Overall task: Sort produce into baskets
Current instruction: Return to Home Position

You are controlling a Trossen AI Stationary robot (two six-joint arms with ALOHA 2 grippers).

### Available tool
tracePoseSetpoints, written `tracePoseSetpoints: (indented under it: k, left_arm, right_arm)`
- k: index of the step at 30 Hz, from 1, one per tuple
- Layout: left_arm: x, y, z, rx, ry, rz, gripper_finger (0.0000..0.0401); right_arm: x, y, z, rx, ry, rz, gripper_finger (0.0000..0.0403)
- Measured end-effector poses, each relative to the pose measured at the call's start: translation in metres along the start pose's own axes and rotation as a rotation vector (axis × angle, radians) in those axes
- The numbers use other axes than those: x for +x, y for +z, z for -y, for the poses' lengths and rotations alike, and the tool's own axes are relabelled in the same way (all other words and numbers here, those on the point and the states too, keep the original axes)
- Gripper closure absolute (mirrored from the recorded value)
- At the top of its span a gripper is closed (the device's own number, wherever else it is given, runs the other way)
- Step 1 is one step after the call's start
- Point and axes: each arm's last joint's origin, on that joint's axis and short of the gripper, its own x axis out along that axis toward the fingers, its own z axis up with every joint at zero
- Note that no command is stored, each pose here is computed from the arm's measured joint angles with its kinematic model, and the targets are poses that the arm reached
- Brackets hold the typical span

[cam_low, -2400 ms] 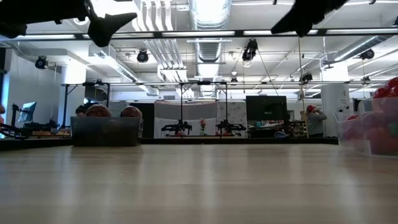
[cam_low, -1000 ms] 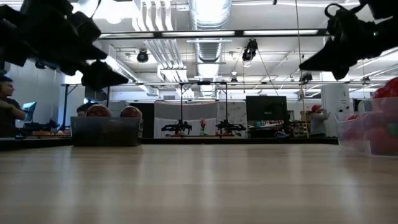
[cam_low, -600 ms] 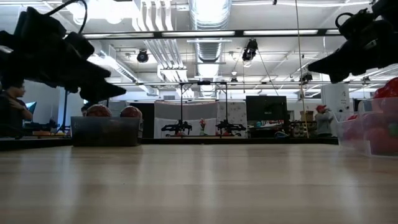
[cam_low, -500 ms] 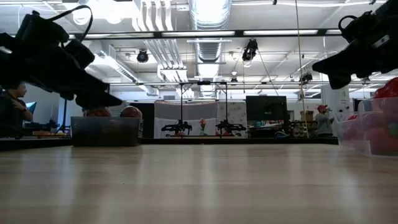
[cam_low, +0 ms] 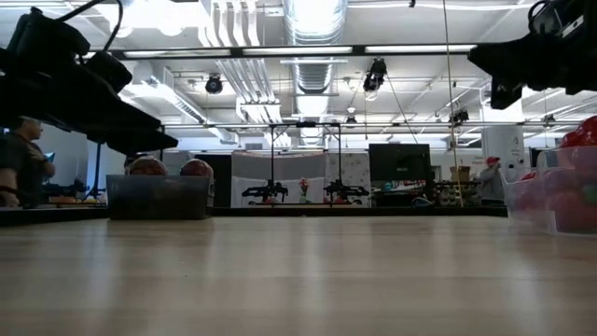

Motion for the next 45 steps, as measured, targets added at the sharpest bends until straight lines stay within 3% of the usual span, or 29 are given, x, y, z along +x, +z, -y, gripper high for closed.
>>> tracePoseSetpoints:
  k: [6, 9, 14, 23, 45]
  left_arm:
    - [-0.011, -0.001, 0.006, 0.016, 0.121, 0.025, 0.0007]
    - [-0.016, 0.002, 0.015, 0.035, 0.124, 0.072, 0.0007]
    - [-0.021, 0.003, 0.033, 0.090, 0.007, 0.098, 0.0007]
    - [-0.021, -0.002, 0.042, 0.105, -0.275, 0.045, 0.0007]
    - [-0.023, 0.000, 0.037, 0.073, -0.252, 0.066, 0.0007]
  right_arm:
    - [0.000, 0.000, 0.000, 0.029, -0.003, 0.001, 0.0390]
    - [0.000, -0.004, 0.000, 0.117, -0.009, -0.035, 0.0390]
    - [0.001, -0.009, 0.001, 0.201, -0.022, -0.093, 0.0390]
    - [0.002, -0.011, 0.001, 0.201, -0.027, -0.115, 0.0390]
    - [0.002, -0.011, 0.001, 0.201, -0.033, -0.113, 0.0390]
